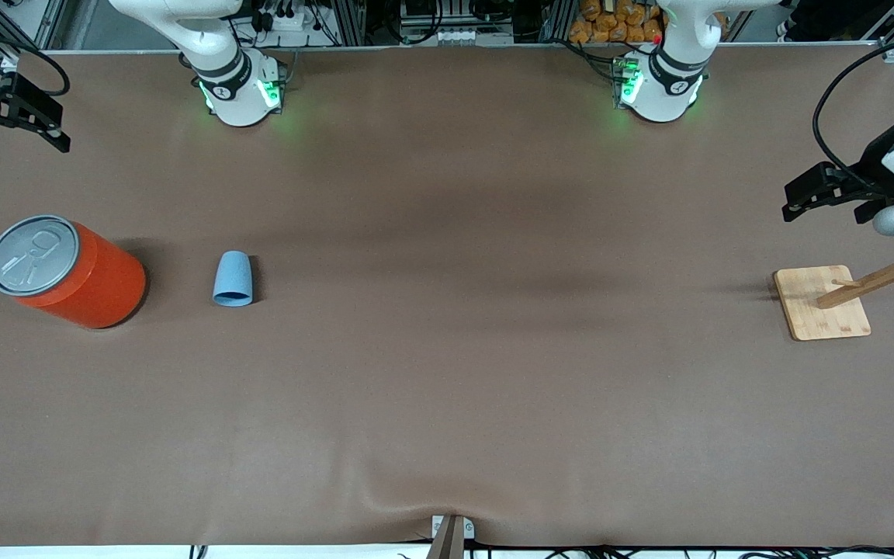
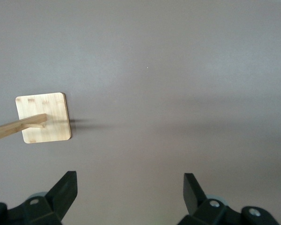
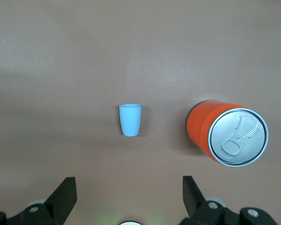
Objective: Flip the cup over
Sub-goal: 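Move the right gripper over the blue cup lying on its side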
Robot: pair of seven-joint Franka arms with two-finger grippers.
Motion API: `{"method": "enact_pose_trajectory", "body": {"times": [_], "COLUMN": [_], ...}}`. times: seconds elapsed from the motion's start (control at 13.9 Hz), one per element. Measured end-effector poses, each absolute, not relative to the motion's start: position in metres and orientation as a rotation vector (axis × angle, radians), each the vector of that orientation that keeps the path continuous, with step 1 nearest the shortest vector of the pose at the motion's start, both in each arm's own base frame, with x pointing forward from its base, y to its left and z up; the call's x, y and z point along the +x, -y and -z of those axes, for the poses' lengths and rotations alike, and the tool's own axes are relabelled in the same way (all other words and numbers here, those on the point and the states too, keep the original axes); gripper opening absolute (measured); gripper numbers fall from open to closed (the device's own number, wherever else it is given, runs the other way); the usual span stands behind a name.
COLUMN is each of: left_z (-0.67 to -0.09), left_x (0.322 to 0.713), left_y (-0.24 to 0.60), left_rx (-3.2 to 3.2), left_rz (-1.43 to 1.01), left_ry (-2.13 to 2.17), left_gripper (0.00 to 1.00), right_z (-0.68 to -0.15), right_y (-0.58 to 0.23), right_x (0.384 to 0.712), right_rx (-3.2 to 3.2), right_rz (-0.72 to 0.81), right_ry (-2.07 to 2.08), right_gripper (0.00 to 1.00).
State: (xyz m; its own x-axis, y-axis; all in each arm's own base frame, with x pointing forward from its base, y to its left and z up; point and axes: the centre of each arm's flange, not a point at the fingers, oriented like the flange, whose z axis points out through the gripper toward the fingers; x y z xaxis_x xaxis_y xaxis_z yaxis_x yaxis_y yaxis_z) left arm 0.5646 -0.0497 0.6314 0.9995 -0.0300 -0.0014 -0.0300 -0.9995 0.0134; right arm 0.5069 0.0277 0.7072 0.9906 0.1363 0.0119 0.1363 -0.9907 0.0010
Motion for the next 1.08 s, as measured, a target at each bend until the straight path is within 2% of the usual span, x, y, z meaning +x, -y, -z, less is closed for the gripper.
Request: {"method": "enact_pose_trajectory", "body": {"times": [0.72, 1.08], "left_z": [-0.63, -0.63], "left_x": [0.564, 0.564], "left_y": [0.046, 0.046], "left_rx": [3.127, 3.128], "left_rz": [0.021, 0.022], "left_ry": [0.096, 0.096], "left_gripper": [1.0, 1.0], "right_z": [-0.707, -0.663], "right_y": [-0.028, -0.027], "right_x": [0.507, 0.529], "right_rx": [3.134, 3.136], "right_rz": [-0.016, 0.123], "right_ry": [-0.216, -0.225], "right_gripper": [1.0, 1.0]}}
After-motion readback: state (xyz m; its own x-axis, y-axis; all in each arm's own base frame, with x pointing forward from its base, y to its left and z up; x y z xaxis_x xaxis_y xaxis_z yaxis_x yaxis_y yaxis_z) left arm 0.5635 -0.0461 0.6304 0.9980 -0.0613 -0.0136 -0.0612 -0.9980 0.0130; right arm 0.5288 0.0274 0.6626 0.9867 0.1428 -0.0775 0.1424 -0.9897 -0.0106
